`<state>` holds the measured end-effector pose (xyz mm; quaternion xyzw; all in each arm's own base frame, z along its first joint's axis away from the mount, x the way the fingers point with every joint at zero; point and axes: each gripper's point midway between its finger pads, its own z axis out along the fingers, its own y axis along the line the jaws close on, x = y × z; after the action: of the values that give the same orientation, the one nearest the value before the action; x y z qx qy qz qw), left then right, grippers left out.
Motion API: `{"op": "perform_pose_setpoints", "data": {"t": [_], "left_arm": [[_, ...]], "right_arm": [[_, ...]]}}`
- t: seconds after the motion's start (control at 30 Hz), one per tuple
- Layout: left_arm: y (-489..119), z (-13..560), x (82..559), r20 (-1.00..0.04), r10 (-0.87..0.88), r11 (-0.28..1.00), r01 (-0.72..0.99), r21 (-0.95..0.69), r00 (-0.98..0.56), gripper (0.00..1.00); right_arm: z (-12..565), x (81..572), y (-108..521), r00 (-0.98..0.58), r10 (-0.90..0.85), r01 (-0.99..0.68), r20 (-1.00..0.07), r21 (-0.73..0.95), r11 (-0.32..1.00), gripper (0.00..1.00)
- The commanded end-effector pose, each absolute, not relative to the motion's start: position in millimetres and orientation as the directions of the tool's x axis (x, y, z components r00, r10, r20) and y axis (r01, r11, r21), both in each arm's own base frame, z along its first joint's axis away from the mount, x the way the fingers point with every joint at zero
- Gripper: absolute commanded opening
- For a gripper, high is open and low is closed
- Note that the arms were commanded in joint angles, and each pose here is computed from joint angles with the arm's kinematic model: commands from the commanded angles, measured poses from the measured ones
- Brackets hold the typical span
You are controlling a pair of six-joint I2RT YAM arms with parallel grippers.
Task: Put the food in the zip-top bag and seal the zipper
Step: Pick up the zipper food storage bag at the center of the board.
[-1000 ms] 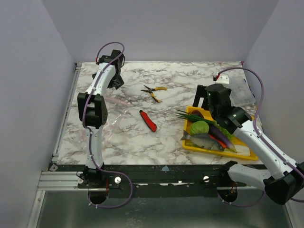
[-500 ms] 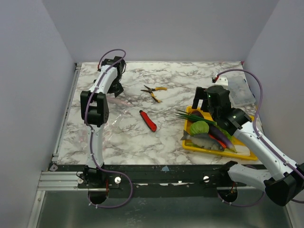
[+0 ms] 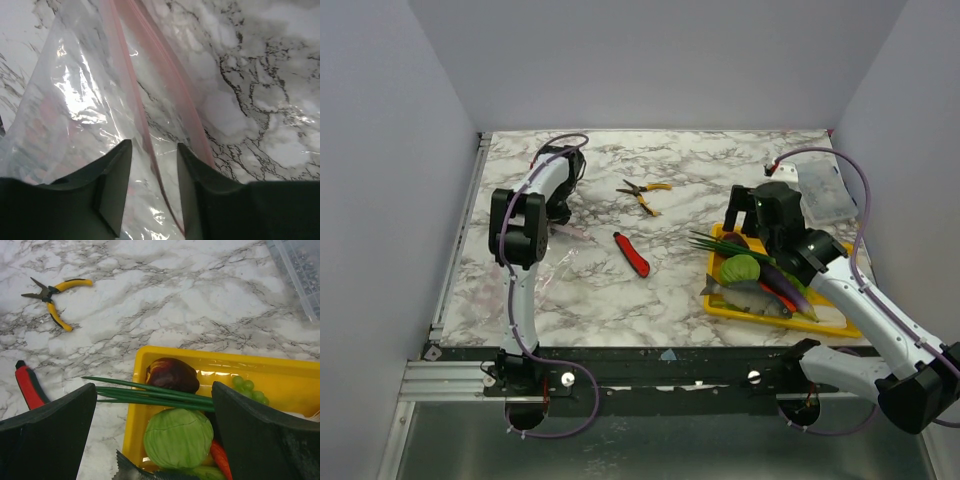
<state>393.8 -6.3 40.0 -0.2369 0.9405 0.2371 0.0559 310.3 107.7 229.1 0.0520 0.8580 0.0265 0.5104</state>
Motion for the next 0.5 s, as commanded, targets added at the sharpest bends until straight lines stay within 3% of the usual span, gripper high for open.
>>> {"op": "perform_pose_setpoints", "data": {"t": [0.0, 0.13, 0.33, 0.47], "left_arm": [[-7.2, 66.8, 392.9, -0.29, -0.399, 0.795, -0.486, 0.362, -0.87, 0.28], [-4.7, 81.1, 383.9, -0.326, -0.382, 0.808, -0.484, 0.336, -0.865, 0.0], [-20.9, 129.4, 363.2, -0.46, -0.244, 0.885, -0.39, 0.255, -0.854, 0.0], [-61.2, 157.1, 338.2, -0.55, -0.106, 0.971, -0.206, 0.122, -0.828, 0.0]], "right_arm": [[225.3, 309.3, 114.7, -0.476, 0.14, 0.042, -0.868, 0.137, 0.99, 1.0], [219.0, 306.4, 116.5, -0.497, 0.148, 0.041, -0.855, 0.147, 0.988, 1.0], [211.3, 296.0, 132.3, -0.559, 0.18, -0.002, -0.81, 0.219, 0.976, 1.0], [199.5, 284.3, 164.9, -0.641, 0.226, -0.079, -0.733, 0.356, 0.931, 1.0]]}}
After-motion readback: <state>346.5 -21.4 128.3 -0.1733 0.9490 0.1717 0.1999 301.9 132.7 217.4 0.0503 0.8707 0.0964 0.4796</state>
